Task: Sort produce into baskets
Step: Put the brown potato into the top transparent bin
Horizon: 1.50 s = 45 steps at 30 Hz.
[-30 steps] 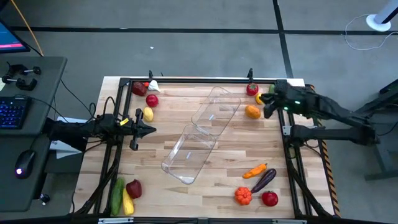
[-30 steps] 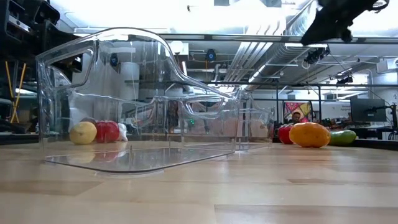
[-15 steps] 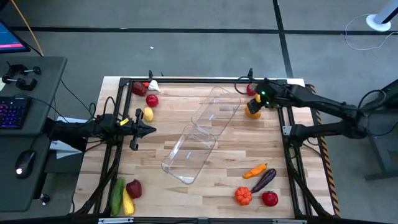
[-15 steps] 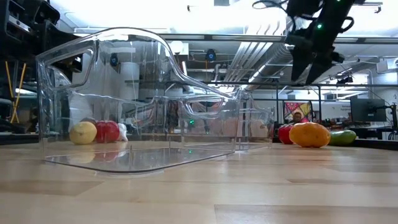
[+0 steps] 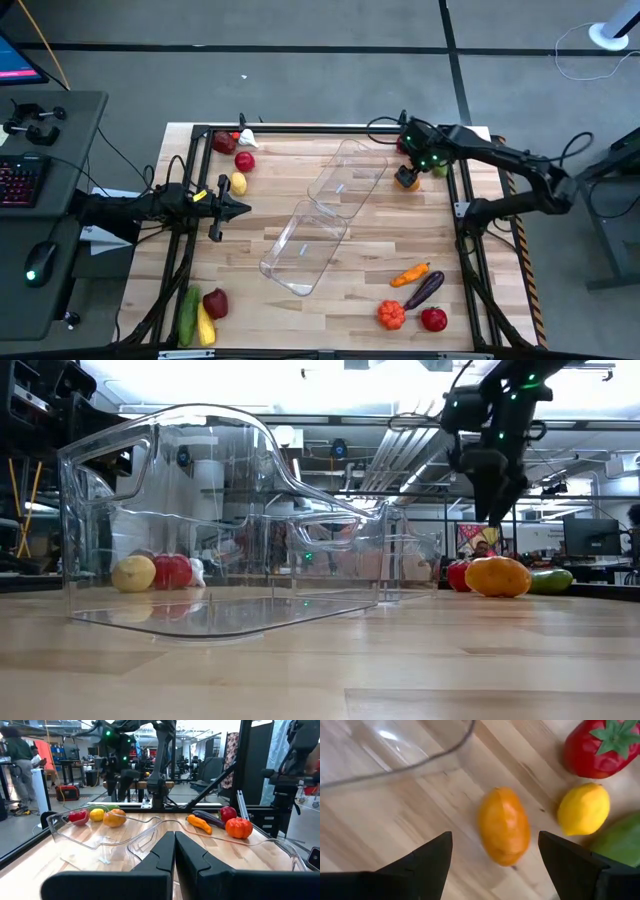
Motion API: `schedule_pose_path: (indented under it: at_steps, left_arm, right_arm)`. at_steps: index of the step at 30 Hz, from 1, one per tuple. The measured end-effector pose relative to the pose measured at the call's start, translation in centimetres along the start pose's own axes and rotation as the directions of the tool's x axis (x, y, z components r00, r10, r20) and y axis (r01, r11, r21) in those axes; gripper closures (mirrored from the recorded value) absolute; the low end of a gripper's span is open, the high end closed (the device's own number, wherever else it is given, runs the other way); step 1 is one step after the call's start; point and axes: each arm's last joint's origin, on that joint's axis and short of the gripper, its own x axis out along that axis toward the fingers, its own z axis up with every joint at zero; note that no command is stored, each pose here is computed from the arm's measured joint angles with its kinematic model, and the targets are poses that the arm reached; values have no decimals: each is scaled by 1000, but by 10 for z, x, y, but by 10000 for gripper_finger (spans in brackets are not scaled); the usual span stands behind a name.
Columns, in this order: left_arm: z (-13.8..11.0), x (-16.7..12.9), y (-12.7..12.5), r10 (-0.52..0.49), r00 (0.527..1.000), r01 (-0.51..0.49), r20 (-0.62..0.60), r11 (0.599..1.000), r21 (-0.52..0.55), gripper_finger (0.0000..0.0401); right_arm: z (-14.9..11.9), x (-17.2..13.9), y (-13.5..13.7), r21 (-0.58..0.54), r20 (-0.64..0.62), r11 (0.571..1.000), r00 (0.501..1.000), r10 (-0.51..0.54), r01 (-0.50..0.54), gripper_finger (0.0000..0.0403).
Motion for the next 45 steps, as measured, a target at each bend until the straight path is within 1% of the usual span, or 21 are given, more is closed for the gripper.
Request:
schedule_pose_path:
  at_steps: [5,10,13,16,20,23,29,32,35,41,45]
  left_arm:
    - [0,0,0,0,1000,0,0,1000,0,401]
    - [0,0,0,0,1000,0,0,1000,0,401]
    - [0,0,0,0,1000,0,-1,1000,0,401]
    - [0,0,0,0,1000,0,0,1000,0,401]
    - [0,0,0,0,1000,0,0,1000,0,401]
    - [0,0,0,0,1000,0,0,1000,0,401]
    - [0,0,0,0,1000,0,0,1000,0,401]
    - [0,0,0,0,1000,0,0,1000,0,401]
    - [0,0,0,0,1000,0,0,1000,0,401]
    - [0,0,0,0,1000,0,0,1000,0,401]
    - [0,0,0,0,1000,0,0,1000,0,401]
  right_arm:
    - [2,14,-6,-122,-85,992,995,-41,31,114]
    - [5,25,-12,-220,-134,975,990,-52,21,114]
    - [7,29,-17,-254,-154,967,987,-49,9,114]
    - [9,34,-22,-255,-162,967,986,-42,-1,114]
    - [12,37,-25,-240,-149,970,989,3,-39,114]
    - [11,37,-25,-260,-151,964,989,9,-49,114]
    - [-12,53,-23,-248,-208,963,977,54,-106,114]
    - [-19,60,-23,-234,-182,968,982,52,-95,114]
    - [-20,64,-24,-219,-146,973,988,39,-71,114]
    - [-16,68,-24,-219,-73,975,997,30,-45,114]
    - [-10,69,-24,-249,-11,968,1000,30,-31,114]
